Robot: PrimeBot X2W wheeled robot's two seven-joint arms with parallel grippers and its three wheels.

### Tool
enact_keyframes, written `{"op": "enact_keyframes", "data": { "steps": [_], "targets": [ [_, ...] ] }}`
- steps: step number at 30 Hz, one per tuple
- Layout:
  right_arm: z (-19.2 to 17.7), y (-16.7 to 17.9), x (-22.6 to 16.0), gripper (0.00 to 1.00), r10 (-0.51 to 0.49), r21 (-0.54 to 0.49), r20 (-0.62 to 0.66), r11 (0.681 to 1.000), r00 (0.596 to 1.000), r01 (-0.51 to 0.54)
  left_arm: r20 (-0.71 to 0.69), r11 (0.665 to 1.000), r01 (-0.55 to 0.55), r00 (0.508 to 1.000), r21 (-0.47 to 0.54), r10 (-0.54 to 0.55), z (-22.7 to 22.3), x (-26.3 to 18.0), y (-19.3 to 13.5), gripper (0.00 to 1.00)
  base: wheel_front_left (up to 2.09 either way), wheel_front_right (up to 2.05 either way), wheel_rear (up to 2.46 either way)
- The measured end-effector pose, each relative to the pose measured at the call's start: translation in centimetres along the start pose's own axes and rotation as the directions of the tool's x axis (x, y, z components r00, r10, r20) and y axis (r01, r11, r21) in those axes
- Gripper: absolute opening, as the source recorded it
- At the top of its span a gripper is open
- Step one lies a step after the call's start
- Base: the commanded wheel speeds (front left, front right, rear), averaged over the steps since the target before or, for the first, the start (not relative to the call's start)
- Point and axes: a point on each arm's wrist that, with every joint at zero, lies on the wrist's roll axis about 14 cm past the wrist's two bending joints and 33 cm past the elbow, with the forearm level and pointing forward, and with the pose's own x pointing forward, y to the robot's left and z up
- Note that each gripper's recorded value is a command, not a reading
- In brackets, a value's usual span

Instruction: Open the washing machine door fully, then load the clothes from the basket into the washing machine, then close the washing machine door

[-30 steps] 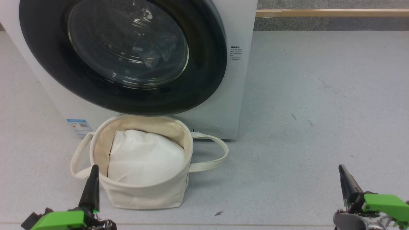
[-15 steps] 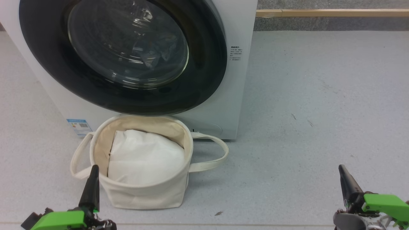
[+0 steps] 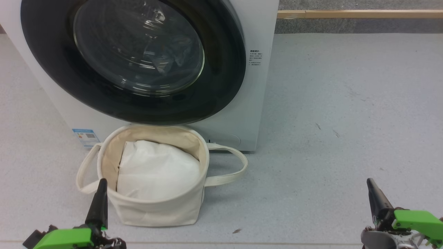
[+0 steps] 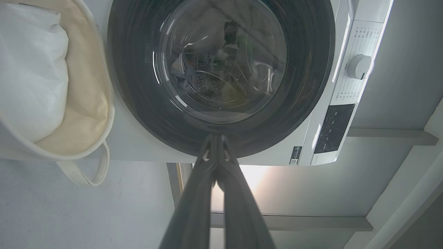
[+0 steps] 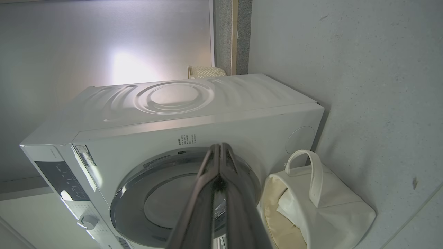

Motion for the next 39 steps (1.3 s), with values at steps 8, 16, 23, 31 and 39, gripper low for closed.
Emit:
{"op": "enact_keyframes", "data": {
  "steps": [8, 16, 23, 31, 39],
  "targets": [
    [0.00, 0.00, 0.00, 0.00, 0.000, 0.000, 0.000, 1.000, 1.000, 0.000, 0.000, 1.000, 0.000, 1.000, 0.000, 0.000, 0.00, 0.00, 0.00, 0.00, 0.00, 0.00, 0.00],
    [0.00, 0.00, 0.00, 0.00, 0.000, 0.000, 0.000, 1.000, 1.000, 0.000, 0.000, 1.000, 0.000, 1.000, 0.000, 0.000, 0.00, 0.00, 0.00, 0.00, 0.00, 0.00, 0.00],
    [0.00, 0.00, 0.00, 0.00, 0.000, 0.000, 0.000, 1.000, 1.000, 0.000, 0.000, 1.000, 0.000, 1.000, 0.000, 0.000, 0.00, 0.00, 0.00, 0.00, 0.00, 0.00, 0.00],
    [0.00, 0.00, 0.00, 0.00, 0.000, 0.000, 0.000, 1.000, 1.000, 0.000, 0.000, 1.000, 0.000, 1.000, 0.000, 0.000, 0.00, 0.00, 0.00, 0.00, 0.00, 0.00, 0.00],
    [0.00, 0.00, 0.00, 0.00, 0.000, 0.000, 0.000, 1.000, 1.000, 0.000, 0.000, 1.000, 0.000, 1.000, 0.000, 0.000, 0.00, 0.00, 0.00, 0.00, 0.00, 0.00, 0.00]
  ]
}}
